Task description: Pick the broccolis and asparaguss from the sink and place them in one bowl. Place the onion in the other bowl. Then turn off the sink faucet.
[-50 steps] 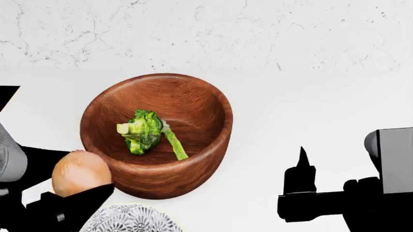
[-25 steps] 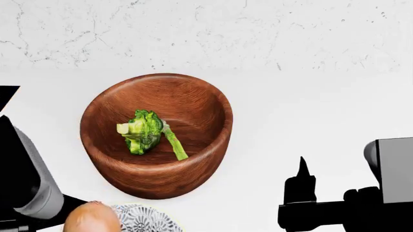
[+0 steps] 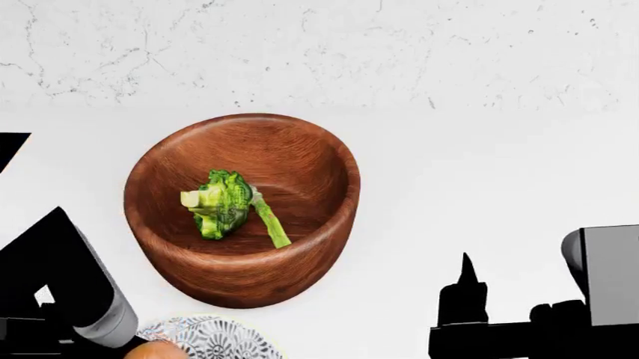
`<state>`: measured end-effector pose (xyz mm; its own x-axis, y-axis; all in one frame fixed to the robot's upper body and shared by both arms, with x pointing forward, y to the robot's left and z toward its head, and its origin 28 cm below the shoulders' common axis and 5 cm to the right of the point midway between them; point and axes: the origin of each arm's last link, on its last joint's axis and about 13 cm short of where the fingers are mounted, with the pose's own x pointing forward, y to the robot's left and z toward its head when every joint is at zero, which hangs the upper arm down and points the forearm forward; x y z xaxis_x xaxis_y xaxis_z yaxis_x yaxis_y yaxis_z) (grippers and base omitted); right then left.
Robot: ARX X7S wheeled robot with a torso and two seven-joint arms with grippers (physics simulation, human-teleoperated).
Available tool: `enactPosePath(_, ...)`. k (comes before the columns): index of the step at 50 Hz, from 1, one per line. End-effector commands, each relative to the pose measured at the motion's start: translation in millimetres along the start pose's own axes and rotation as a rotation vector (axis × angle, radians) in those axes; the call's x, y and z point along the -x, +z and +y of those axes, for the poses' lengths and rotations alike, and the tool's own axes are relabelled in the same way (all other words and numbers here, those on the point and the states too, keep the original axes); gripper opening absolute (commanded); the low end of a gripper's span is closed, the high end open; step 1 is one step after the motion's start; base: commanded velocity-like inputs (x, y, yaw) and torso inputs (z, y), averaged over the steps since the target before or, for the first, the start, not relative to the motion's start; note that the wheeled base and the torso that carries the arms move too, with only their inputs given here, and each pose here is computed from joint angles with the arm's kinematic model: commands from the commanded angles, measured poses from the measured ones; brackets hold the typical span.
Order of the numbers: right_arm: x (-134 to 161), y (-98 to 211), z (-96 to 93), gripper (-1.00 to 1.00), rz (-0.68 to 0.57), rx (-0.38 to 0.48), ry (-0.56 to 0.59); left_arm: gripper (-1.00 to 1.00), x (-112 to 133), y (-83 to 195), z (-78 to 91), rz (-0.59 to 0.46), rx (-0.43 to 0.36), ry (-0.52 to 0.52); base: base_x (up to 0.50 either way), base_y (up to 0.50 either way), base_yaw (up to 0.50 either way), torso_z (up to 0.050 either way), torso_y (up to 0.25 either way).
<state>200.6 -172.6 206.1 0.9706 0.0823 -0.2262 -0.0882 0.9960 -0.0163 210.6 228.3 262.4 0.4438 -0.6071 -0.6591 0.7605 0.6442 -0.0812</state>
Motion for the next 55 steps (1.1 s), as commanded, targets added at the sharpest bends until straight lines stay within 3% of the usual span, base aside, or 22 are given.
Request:
enactPosePath(1,1,-1,0.0,1.0,0.004,-0.016,0.004,-1.0,-7,0,-1.2,0.01,0.015,-0.013,0.0,0.0,0.0,0.0,0.0)
enactPosePath(9,0,0,1.3,1.0,0.007,-0.013,0.012,-1.0,-6,2,-0.8,-0.002,0.027,-0.001,0.0,0.0,0.0,0.0,0.0)
enactPosePath(10,0,0,1.6,1.0,0.008,-0.015,0.014,1.0,-5,2,-0.1,-0.004,0.028,-0.002,0.0,0.0,0.0,0.0,0.0)
enactPosePath(23,-5,0,2.0,1.0,-0.006,-0.062,0.032,1.0,7,10,-10.5,-0.027,-0.006,-0.029,0.0,0.0,0.0,0.0,0.0)
enactPosePath(28,-4,-1,2.0,1.0,-0.01,-0.074,0.036,1.0,24,18,-22.5,-0.098,-0.043,-0.027,0.0,0.0,0.0,0.0,0.002)
enactPosePath(32,-4,3,2.6,1.0,-0.025,-0.072,0.038,1.0,31,23,-18.0,-0.171,-0.016,0.058,0.0,0.0,0.0,0.0,0.0)
enactPosePath(35,-4,4,2.7,1.0,-0.029,-0.069,0.036,1.0,40,24,-14.8,-0.224,0.017,0.067,0.0,0.0,0.0,0.0,0.0)
enactPosePath(36,-2,10,2.9,1.0,-0.045,-0.041,0.016,1.0,41,11,3.0,-0.355,0.157,0.149,0.0,0.0,0.0,0.0,0.0)
enactPosePath(37,-1,11,2.7,1.0,-0.046,-0.037,0.013,1.0,42,10,11.7,-0.447,0.156,0.289,0.0,0.0,0.0,0.0,0.0)
enactPosePath(38,0,12,2.6,1.0,-0.048,-0.033,0.008,1.0,41,7,15.1,-0.477,0.118,0.385,0.0,0.0,0.0,0.0,0.0)
enactPosePath(39,2,11,2.5,1.0,-0.047,-0.03,0.005,1.0,42,3,16.2,-0.482,0.173,0.353,0.0,0.0,0.0,0.0,0.0)
enactPosePath(44,4,11,-0.1,1.0,-0.048,-0.031,-0.009,1.0,50,2,23.5,-0.533,0.218,0.417,0.0,0.0,0.0,0.0,0.0)
enactPosePath(48,3,9,0.4,1.0,-0.042,-0.025,-0.012,1.0,46,-2,34.1,-0.588,0.239,0.545,0.0,0.0,0.0,0.0,0.0)
enactPosePath(52,5,9,-0.2,1.0,-0.055,-0.028,-0.022,1.0,38,-10,41.3,-0.58,0.213,0.689,0.0,0.0,0.0,0.0,0.0)
enactPosePath(55,6,12,0.2,1.0,-0.065,-0.021,-0.03,1.0,33,-14,45.5,-0.595,0.256,0.758,0.0,0.0,0.0,0.0,0.0)
